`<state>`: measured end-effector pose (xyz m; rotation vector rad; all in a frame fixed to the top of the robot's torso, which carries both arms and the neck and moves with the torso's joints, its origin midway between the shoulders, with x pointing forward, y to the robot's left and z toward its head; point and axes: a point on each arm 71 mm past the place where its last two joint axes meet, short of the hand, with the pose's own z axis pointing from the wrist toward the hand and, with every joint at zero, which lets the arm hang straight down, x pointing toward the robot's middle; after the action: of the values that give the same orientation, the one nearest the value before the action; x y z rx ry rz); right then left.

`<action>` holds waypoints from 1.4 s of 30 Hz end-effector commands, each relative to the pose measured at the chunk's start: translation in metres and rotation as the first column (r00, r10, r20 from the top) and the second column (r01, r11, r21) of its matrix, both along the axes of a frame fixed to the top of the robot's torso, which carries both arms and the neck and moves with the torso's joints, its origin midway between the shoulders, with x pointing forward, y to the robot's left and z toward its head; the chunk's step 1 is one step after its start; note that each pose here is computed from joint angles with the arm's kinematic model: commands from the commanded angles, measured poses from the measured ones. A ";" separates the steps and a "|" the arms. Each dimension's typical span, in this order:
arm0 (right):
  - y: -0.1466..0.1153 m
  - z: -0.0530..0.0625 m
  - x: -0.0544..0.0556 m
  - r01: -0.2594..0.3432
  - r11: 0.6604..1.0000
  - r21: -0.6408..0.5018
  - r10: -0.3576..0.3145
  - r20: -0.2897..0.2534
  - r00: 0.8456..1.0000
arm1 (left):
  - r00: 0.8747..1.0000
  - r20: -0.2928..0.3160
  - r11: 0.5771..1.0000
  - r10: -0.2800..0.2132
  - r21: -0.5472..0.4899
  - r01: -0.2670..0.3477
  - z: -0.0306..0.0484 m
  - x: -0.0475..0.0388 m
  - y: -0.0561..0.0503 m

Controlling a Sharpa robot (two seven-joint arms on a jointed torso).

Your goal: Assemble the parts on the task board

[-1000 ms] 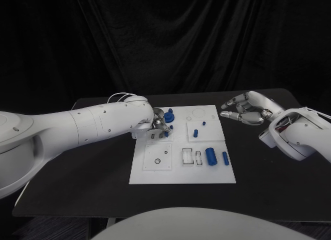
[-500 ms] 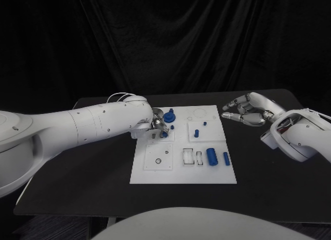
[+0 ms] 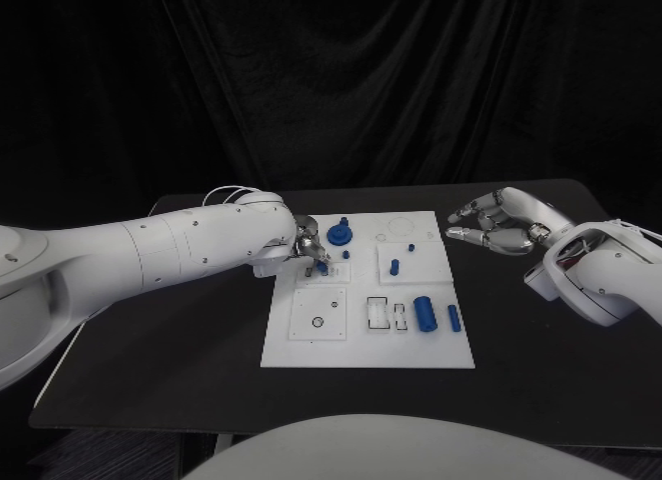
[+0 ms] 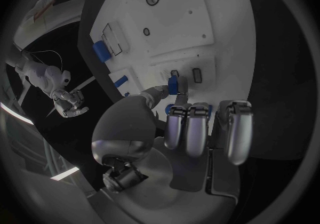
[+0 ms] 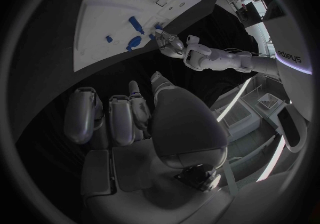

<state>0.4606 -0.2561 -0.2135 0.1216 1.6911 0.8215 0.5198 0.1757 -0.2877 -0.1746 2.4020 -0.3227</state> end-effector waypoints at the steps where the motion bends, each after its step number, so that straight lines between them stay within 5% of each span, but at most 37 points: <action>1: -0.001 -0.003 -0.001 0.004 1.000 -0.006 -0.004 -0.015 1.000 | 1.000 0.025 1.000 0.015 -0.014 -0.015 0.0010 0.0003 0.000; 42: -0.008 -0.005 -0.001 0.036 0.999 0.008 -0.035 -0.051 0.998 | 0.999 0.013 0.999 0.046 -0.010 -0.046 -0.0139 -0.0108 0.006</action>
<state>0.4596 -0.2634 -0.2166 0.1564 1.7097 0.8142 0.5126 0.1830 -0.2970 -0.2344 2.3657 -0.3170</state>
